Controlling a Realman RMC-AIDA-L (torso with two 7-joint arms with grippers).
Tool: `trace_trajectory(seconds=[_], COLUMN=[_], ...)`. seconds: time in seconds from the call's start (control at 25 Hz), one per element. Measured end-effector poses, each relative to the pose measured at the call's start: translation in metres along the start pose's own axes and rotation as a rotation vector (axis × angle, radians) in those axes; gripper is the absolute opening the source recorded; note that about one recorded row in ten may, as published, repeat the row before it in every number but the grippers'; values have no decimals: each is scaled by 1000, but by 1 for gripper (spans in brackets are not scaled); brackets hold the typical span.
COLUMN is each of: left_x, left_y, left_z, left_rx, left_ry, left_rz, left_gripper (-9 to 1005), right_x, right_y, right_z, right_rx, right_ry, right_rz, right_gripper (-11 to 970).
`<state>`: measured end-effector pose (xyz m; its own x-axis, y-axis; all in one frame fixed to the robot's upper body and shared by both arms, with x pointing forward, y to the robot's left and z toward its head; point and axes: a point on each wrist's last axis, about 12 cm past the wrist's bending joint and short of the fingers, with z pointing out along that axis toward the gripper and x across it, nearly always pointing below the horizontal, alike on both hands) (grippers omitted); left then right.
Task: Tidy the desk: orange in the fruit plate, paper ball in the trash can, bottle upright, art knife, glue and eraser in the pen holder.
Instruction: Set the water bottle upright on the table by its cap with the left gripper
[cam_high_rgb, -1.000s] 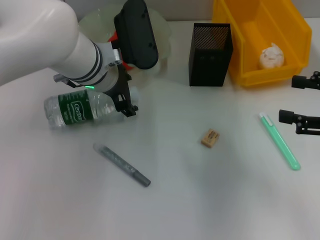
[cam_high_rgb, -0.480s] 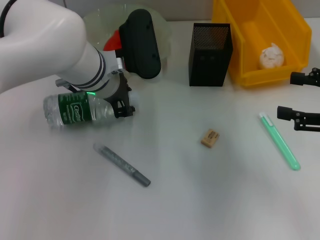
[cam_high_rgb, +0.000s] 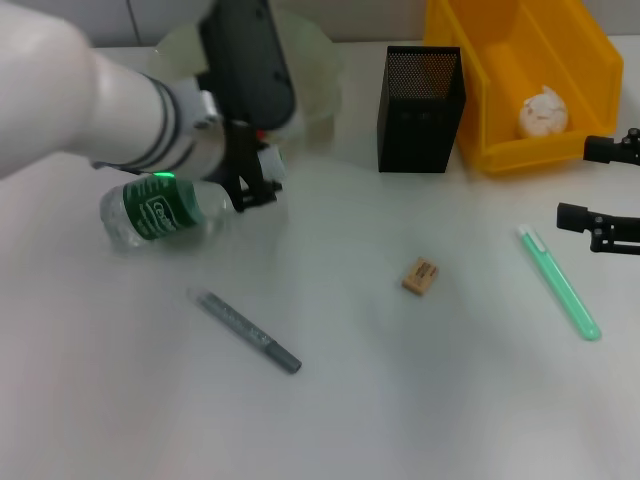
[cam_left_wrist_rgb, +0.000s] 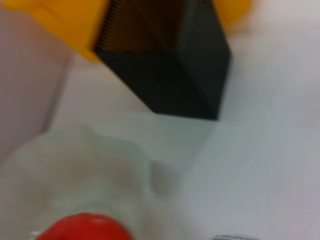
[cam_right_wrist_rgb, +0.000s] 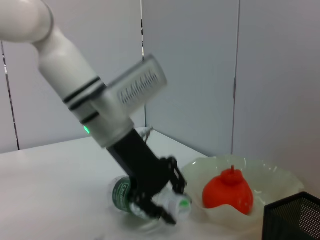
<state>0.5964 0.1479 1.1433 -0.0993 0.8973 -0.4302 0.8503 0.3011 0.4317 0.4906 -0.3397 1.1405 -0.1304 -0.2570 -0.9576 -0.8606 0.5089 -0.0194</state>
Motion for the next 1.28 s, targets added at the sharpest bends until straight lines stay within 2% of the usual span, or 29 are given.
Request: trace_trajectory(seconds=[0.04, 0.08, 0.16, 0.24, 0.28, 0.4, 0.44, 0.56, 0.68, 1.0, 1.28], left_x=[0, 10, 13, 28, 44, 51, 73, 92, 111, 137, 143], left_y=[0, 3, 4, 7, 9, 10, 11, 7, 2, 2, -3], left_z=[0, -15, -21, -35, -46, -50, -61, -69, -70, -62, -56], left_rx=[0, -19, -23, -29, -34, -37, -47, -58, -60, -62, -71], left_ry=[0, -69, -97, -180, -255, -283, -372, -445, -505, -596, -653], left_rz=[0, -84, -117, -220, -310, -346, -457, -533, -617, -769, -775], left_gripper=[449, 451, 456, 461, 464, 471, 474, 481, 488, 508, 526], right_x=[-1, -2, -2, -3, -4, -4, -4, -6, -6, -6, -6], right_y=[0, 1, 1, 2, 2, 1, 1, 0, -1, -2, -3], right_z=[0, 2, 2, 4, 6, 9, 10, 15, 17, 22, 23], right_rx=[-2, -8, -12, -21, -31, -39, -44, -57, -61, -75, -77], right_ry=[-4, -18, -26, -37, -43, -49, -52, -62, -66, -85, -87], right_rz=[-1, 0, 1, -2, -5, -2, 1, 10, 15, 31, 33], right_gripper=[841, 841, 841, 841, 841, 841, 841, 841, 840, 840, 840])
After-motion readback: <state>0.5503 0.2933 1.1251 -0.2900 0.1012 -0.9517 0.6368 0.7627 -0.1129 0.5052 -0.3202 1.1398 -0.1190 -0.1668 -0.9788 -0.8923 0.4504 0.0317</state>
